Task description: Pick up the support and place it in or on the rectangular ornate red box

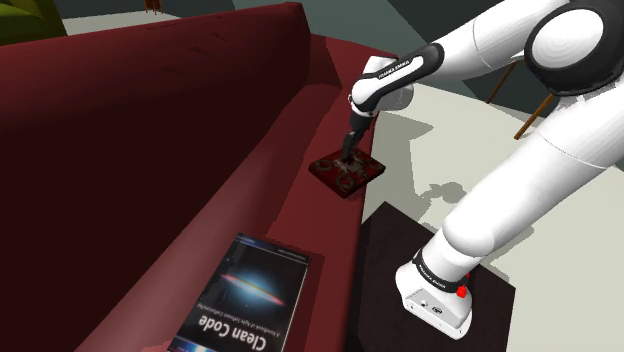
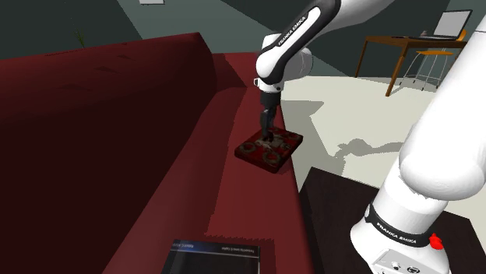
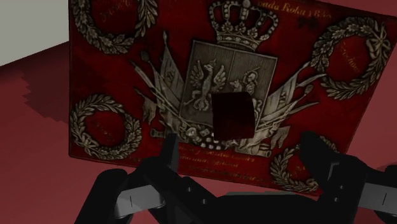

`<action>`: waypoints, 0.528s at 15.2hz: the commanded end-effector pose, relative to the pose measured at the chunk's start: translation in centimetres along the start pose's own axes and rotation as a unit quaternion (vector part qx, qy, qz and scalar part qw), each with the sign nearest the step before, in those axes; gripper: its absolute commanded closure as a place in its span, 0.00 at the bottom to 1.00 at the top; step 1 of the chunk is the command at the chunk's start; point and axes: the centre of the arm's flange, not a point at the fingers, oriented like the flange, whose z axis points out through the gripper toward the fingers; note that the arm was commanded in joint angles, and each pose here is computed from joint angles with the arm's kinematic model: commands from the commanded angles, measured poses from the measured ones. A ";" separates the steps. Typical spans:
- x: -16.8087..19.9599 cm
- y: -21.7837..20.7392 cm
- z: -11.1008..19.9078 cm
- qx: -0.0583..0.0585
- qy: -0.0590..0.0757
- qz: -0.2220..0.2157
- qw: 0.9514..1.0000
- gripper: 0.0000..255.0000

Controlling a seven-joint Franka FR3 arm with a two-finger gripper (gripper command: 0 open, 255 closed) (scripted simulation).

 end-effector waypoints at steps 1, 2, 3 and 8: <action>-0.1 0.0 -2.1 0.000 0.000 0.000 1.000 0.00; -0.1 0.0 -3.4 0.000 0.000 0.000 1.000 0.00; -0.1 0.0 -4.4 0.000 0.000 0.000 1.000 0.00; -0.1 0.0 -4.4 0.000 0.000 0.000 1.000 0.00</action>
